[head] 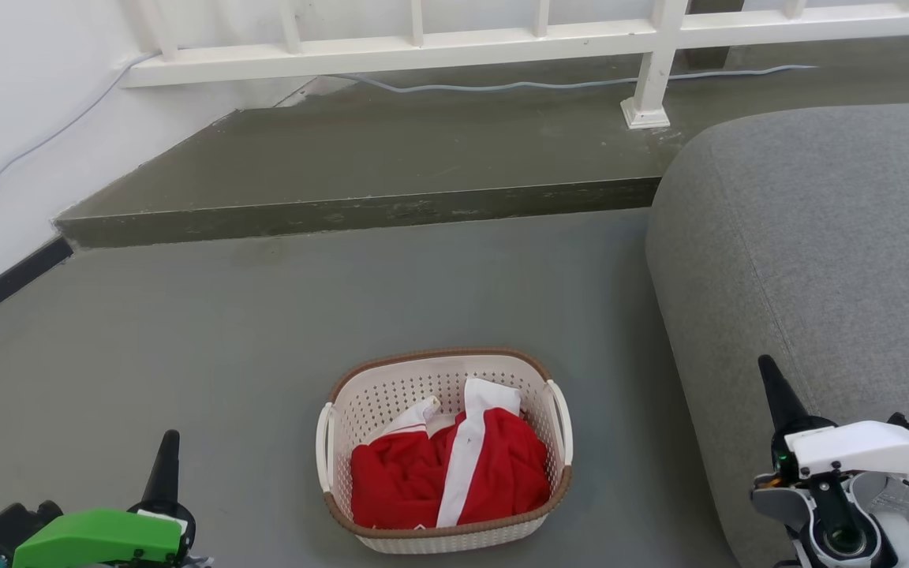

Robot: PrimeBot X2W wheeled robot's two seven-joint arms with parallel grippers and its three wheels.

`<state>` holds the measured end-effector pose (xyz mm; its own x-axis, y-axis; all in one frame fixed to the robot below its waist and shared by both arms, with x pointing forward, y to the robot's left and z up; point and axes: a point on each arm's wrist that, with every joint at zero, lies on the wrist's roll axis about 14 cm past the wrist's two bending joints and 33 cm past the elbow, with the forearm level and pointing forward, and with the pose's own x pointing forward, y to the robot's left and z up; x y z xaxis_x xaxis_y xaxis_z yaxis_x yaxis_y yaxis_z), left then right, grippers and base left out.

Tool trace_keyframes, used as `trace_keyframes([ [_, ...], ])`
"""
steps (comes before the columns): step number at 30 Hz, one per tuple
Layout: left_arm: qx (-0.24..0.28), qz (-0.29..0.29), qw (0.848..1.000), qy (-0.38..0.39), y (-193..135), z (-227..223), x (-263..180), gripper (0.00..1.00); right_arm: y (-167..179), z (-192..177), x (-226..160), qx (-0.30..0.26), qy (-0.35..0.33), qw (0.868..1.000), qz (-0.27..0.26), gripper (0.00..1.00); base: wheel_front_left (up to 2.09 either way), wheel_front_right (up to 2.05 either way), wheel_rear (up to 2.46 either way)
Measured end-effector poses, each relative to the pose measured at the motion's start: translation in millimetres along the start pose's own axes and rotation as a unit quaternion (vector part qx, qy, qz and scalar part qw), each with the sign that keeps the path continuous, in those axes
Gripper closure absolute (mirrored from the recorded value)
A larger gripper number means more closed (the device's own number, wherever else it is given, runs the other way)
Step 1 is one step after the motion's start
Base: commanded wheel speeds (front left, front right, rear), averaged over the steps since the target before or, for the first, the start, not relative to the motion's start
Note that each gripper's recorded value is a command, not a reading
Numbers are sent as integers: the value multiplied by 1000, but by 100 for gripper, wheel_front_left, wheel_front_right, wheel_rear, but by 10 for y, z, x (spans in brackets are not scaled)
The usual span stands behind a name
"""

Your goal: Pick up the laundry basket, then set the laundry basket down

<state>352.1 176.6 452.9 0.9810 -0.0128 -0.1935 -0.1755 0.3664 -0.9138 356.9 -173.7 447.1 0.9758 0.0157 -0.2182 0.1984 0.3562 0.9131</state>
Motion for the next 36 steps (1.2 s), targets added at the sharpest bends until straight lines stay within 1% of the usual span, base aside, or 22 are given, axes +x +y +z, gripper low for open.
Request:
trace_keyframes([
  [6,-34,1,999,3,16,5,7,100,31,61,20,35,-5,999,8,100,0,0,0],
  [14,-80,-12,997,-1,-50,64,65,100,86,162,54,79,-14,997,20,100,0,0,0],
  [15,-93,-13,996,0,-57,70,72,100,86,177,55,92,-14,995,22,100,0,0,0],
  [24,-142,-29,989,0,-128,110,115,100,103,267,66,142,-22,989,31,100,0,0,0],
  [31,-184,-43,982,-2,-183,162,153,100,172,365,93,181,-29,982,50,100,0,0,0],
  [36,-189,-48,981,-1,-218,178,174,100,179,386,95,190,-31,980,52,100,0,0,0],
])
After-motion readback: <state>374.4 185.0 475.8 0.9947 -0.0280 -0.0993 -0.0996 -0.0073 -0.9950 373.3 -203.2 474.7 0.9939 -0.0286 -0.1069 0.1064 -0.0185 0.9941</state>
